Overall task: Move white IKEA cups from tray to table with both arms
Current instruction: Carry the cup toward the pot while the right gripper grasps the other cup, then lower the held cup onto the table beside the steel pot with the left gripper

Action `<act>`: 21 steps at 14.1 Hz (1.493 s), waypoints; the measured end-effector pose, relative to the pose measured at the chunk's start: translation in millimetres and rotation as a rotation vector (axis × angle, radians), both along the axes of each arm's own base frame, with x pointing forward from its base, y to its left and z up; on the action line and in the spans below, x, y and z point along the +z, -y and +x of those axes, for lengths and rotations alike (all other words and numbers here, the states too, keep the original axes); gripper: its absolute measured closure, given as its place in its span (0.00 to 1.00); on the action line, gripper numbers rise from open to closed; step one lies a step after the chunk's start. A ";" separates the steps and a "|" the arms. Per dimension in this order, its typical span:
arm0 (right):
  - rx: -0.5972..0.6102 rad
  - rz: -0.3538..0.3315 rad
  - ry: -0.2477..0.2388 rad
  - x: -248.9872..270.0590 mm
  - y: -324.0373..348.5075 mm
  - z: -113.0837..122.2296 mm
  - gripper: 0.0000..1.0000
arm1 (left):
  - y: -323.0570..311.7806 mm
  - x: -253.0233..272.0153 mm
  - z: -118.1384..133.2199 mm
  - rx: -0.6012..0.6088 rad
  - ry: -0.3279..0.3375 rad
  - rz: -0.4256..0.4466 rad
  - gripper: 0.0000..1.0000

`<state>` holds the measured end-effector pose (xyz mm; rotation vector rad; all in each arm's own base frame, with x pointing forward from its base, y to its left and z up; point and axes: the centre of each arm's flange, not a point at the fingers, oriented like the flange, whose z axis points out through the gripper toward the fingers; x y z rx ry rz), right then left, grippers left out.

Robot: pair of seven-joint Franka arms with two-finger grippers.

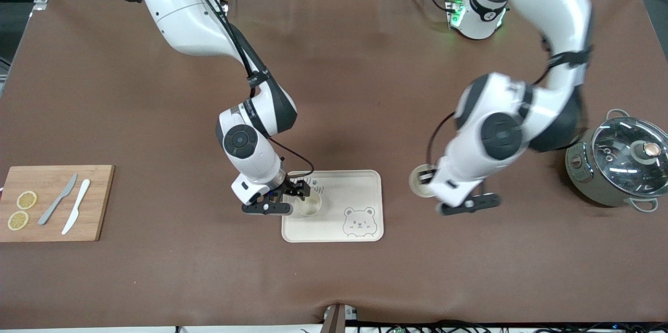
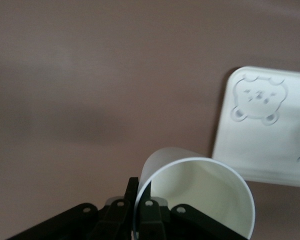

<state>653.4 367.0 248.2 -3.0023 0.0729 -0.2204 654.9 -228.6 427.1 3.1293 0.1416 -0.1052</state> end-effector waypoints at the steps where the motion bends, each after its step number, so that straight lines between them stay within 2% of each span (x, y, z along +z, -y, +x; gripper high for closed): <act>1: 0.001 0.001 0.002 -1.5 -2.0 -0.8 0.00 | -28.9 7.2 -10.9 -0.041 -0.010 0.000 0.96; 2: -0.001 0.003 0.005 -2.8 -4.5 -1.8 0.00 | -53.9 11.1 -23.2 -0.077 -0.010 0.000 0.96; 5: -0.009 0.006 0.009 -9.6 -8.4 -3.5 0.00 | -122.4 8.4 -66.6 -0.169 0.047 -0.001 0.96; 8: -0.005 0.008 0.015 -15.6 -11.2 -4.5 0.00 | -173.0 -19.3 -112.6 -0.229 0.080 0.008 0.96; 10: 0.001 0.007 0.015 -18.3 -15.4 -7.1 0.00 | -191.4 -42.0 -130.7 -0.263 0.090 0.011 0.96; 15: 0.010 0.009 0.024 -23.1 -21.1 -9.7 0.00 | -228.9 -81.5 -137.1 -0.323 0.127 0.013 0.96; 20: 0.012 0.010 0.028 -23.3 -22.5 -9.9 0.00 | -261.9 -140.7 -129.2 -0.343 0.119 -0.003 0.96; 21: 0.012 0.010 0.028 -23.1 -22.5 -9.8 0.05 | -260.5 -151.0 -127.8 -0.342 0.121 -0.008 0.96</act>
